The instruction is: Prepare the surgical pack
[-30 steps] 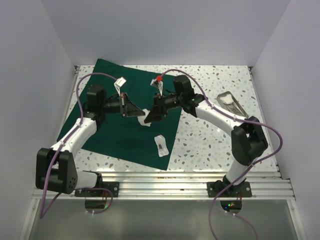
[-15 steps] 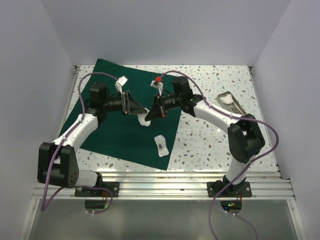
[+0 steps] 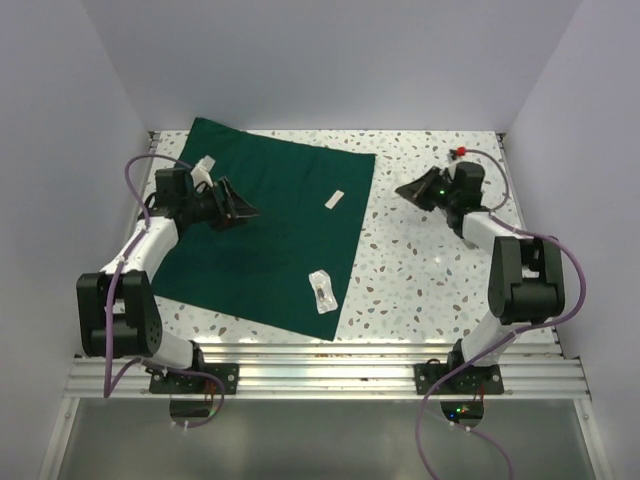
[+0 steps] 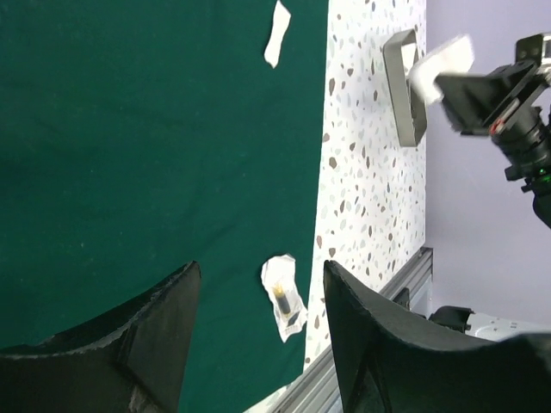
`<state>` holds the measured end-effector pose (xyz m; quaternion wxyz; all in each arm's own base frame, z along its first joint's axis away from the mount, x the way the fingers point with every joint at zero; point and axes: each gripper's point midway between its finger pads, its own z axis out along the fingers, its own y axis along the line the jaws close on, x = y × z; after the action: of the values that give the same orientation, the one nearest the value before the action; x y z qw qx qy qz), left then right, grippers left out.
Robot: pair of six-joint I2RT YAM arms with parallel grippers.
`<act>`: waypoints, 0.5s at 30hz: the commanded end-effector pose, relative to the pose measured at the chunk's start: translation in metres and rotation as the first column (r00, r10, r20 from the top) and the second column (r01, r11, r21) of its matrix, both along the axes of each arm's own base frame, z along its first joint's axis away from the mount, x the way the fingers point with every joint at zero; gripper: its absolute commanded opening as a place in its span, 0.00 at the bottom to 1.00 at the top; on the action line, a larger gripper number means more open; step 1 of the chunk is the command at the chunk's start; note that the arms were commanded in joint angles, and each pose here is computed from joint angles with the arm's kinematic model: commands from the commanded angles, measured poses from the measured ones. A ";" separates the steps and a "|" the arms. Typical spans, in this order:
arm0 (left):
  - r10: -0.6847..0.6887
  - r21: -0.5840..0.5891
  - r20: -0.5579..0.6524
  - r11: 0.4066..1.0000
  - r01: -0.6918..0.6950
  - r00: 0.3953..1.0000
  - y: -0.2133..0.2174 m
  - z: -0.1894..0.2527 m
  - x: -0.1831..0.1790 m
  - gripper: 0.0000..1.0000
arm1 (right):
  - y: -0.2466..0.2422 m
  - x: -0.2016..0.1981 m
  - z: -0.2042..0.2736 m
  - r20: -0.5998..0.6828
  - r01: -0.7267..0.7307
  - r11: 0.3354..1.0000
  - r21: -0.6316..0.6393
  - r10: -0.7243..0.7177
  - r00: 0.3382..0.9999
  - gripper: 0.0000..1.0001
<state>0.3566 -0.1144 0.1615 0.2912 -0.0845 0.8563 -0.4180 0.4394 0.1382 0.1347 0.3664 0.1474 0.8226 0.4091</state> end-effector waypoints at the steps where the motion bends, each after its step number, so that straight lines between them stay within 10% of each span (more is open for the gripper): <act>1: -0.035 -0.010 -0.005 0.999 0.035 0.999 -0.005 -0.007 -0.004 0.63 | -0.069 0.042 0.042 0.142 0.310 0.948 0.072 -0.317 0.938 0.00; 15: -0.066 -0.017 -0.066 0.998 0.065 0.996 -0.005 -0.027 -0.006 0.63 | -0.163 0.080 -0.004 0.071 0.465 0.871 0.160 -0.480 0.875 0.00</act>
<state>0.3511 -0.1182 0.1367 0.2517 -0.0858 0.8661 -0.4233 0.5024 -0.0198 0.0996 0.4511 0.3629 0.7358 0.3513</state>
